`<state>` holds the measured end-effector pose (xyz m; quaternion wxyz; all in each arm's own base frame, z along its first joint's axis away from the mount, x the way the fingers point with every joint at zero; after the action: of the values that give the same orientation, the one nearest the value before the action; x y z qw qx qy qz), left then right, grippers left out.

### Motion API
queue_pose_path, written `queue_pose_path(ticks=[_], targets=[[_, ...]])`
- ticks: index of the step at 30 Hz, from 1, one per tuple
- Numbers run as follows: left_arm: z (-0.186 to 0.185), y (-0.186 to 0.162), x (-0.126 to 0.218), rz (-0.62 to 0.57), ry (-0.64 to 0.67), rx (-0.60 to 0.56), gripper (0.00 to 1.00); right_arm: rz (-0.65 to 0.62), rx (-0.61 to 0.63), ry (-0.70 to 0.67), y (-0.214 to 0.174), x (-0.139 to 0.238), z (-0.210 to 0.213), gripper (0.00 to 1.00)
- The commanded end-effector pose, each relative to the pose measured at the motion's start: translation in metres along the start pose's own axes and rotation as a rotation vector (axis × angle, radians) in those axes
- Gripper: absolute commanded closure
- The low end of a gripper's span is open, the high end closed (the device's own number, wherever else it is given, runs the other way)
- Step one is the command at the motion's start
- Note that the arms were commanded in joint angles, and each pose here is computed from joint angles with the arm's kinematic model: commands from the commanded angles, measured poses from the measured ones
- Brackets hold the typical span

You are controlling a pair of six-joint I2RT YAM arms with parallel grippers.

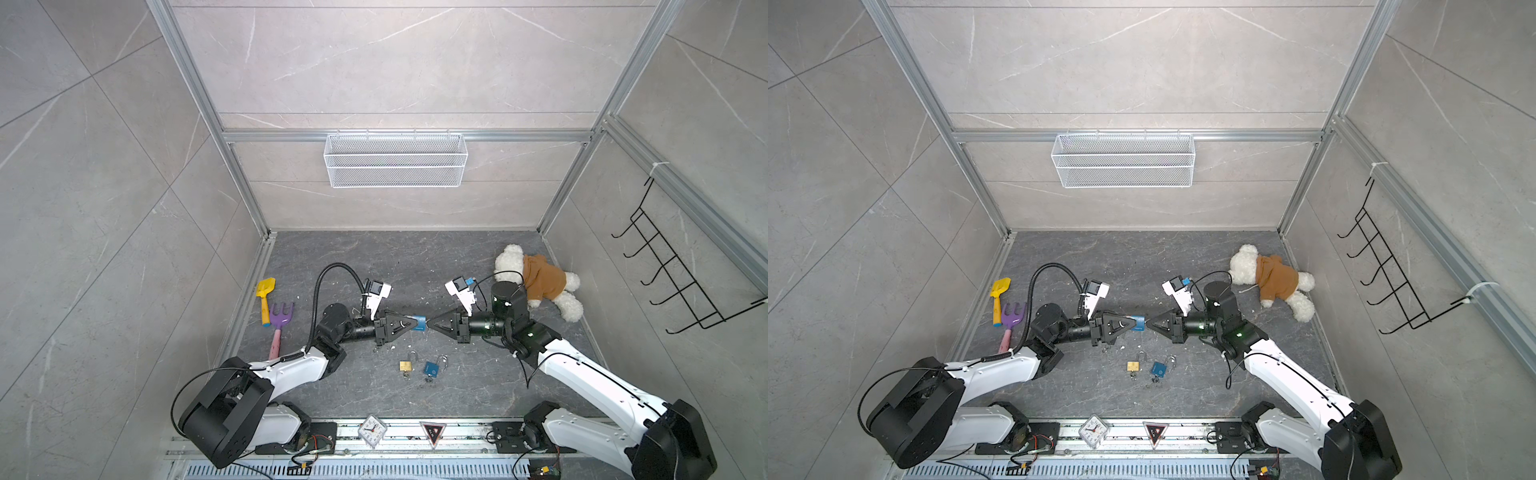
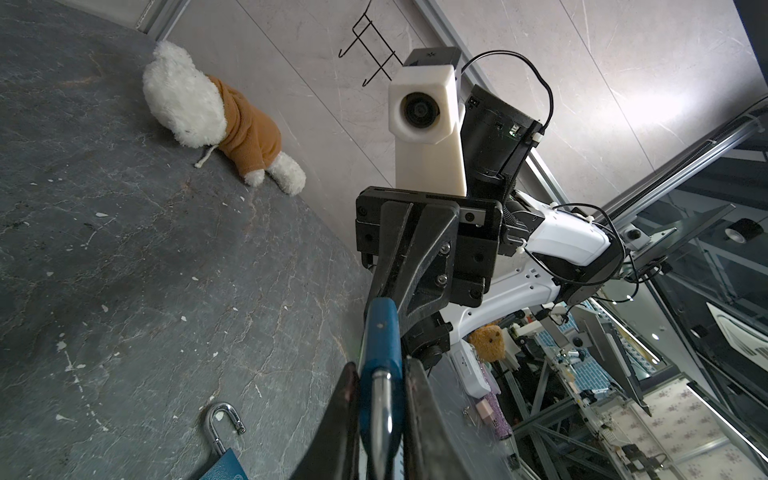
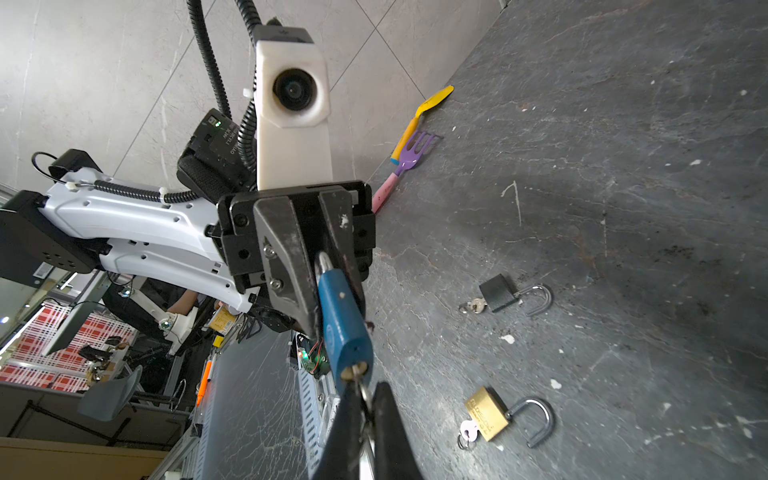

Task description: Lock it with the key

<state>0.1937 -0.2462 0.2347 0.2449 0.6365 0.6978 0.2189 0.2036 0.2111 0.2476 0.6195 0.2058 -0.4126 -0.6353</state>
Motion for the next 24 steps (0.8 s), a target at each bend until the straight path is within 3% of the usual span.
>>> queue_pose_path(ticks=[1, 17, 20, 24], targets=[[-0.015, 0.017, 0.002, -0.068, -0.034, -0.087, 1.00, -0.014, 0.024, 0.068, 0.001, 0.002, 0.010, 1.00], [-0.011, 0.027, 0.019, -0.127, -0.013, -0.077, 1.00, -0.043, 0.009, 0.060, -0.002, 0.018, 0.003, 1.00], [-0.006, 0.027, 0.018, -0.110, 0.020, -0.070, 1.00, -0.067, -0.014, -0.013, 0.000, 0.027, -0.004, 1.00], [0.016, 0.029, 0.009, -0.050, 0.212, -0.046, 1.00, -0.117, -0.122, -0.326, -0.002, 0.051, -0.039, 1.00]])
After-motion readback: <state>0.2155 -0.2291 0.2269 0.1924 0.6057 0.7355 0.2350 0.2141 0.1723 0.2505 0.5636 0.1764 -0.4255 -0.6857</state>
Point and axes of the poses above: each gripper's point midway between its finger pads, its own x axis back along the fingers, its own z axis along the line the jaws close on, y = z × x, the point moved 6 cm from there along x, back along the fingers, and after that the axes turned 7 degrees about x, right-handed, at the moved point
